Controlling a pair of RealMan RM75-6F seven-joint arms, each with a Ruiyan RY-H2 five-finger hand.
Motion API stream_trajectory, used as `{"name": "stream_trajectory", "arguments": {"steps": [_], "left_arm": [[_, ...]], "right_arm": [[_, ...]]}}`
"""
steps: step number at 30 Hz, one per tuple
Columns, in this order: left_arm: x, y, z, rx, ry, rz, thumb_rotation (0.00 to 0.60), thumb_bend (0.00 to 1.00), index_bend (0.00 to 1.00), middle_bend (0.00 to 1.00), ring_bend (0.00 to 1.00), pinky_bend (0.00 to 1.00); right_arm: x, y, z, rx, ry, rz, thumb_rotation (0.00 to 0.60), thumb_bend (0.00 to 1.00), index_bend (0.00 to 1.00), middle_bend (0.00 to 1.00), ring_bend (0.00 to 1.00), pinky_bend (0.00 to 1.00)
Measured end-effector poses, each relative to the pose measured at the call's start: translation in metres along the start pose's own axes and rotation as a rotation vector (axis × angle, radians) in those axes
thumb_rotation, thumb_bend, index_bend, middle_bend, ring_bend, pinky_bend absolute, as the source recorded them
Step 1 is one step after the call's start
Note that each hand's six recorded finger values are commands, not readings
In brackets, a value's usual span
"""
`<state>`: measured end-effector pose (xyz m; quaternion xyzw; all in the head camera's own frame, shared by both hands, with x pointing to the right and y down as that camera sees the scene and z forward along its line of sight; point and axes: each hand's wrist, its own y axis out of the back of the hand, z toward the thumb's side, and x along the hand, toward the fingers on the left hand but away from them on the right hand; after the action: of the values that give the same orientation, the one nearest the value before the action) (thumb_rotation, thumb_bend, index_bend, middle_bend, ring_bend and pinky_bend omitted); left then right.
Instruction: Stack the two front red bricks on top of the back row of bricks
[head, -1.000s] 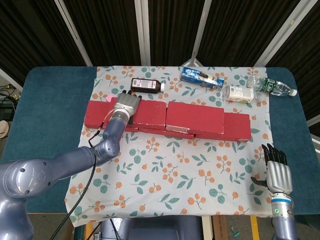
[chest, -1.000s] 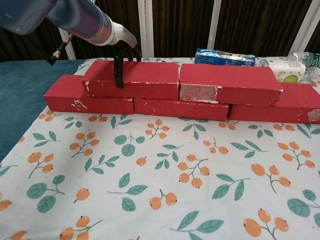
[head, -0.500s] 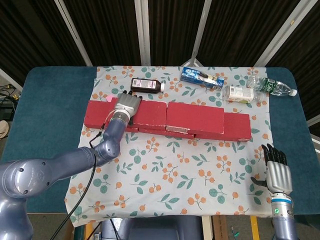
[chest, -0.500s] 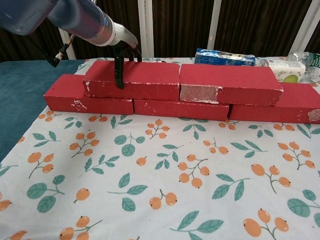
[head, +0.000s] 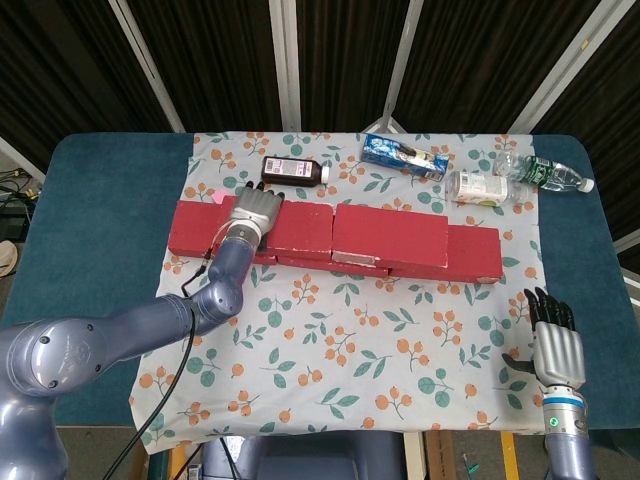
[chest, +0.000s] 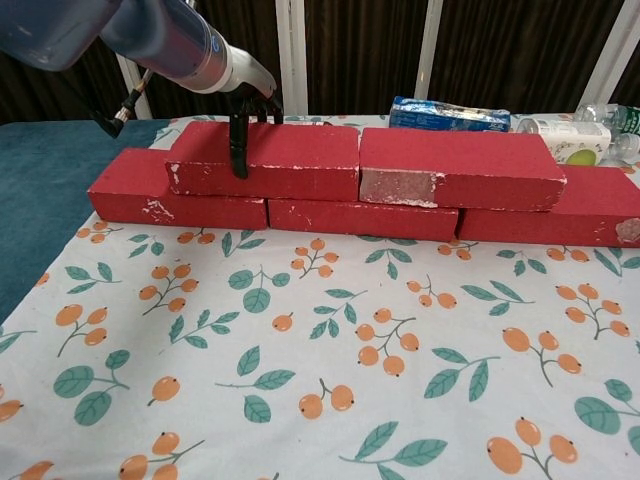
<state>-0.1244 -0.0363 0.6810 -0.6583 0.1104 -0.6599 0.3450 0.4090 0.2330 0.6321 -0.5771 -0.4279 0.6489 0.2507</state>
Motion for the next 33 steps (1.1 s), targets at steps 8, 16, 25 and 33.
{"name": "stream_trajectory", "arguments": {"steps": [8,16,25,33], "left_arm": [[0.0002,-0.0001,0.0005,0.005,0.011,-0.006,0.6,0.0,0.13,0.13,0.0,0.07],[0.0004,0.0007,0.0016,0.009,0.014,-0.003,0.6,0.0,0.11,0.08,0.0,0.07],[-0.0005,0.0014,0.0018,0.012,0.021,-0.004,0.6,0.0,0.03,0.04,0.0,0.07],[-0.0007,0.0014,0.0006,0.011,0.024,-0.006,0.6,0.0,0.01,0.0,0.0,0.07]], "right_arm": [[0.0,-0.0002,-0.0002,0.0,-0.002,0.0,0.6,0.15,0.0,0.0,0.0,0.0],[-0.0002,-0.0004,-0.0002,-0.001,-0.006,0.0,0.6,0.15,0.0,0.0,0.0,0.0],[-0.0004,0.0001,-0.0006,-0.005,-0.009,-0.001,0.6,0.15,0.0,0.0,0.0,0.0],[-0.0004,-0.0003,-0.0004,-0.005,-0.011,0.001,0.6,0.15,0.0,0.0,0.0,0.0]]}}
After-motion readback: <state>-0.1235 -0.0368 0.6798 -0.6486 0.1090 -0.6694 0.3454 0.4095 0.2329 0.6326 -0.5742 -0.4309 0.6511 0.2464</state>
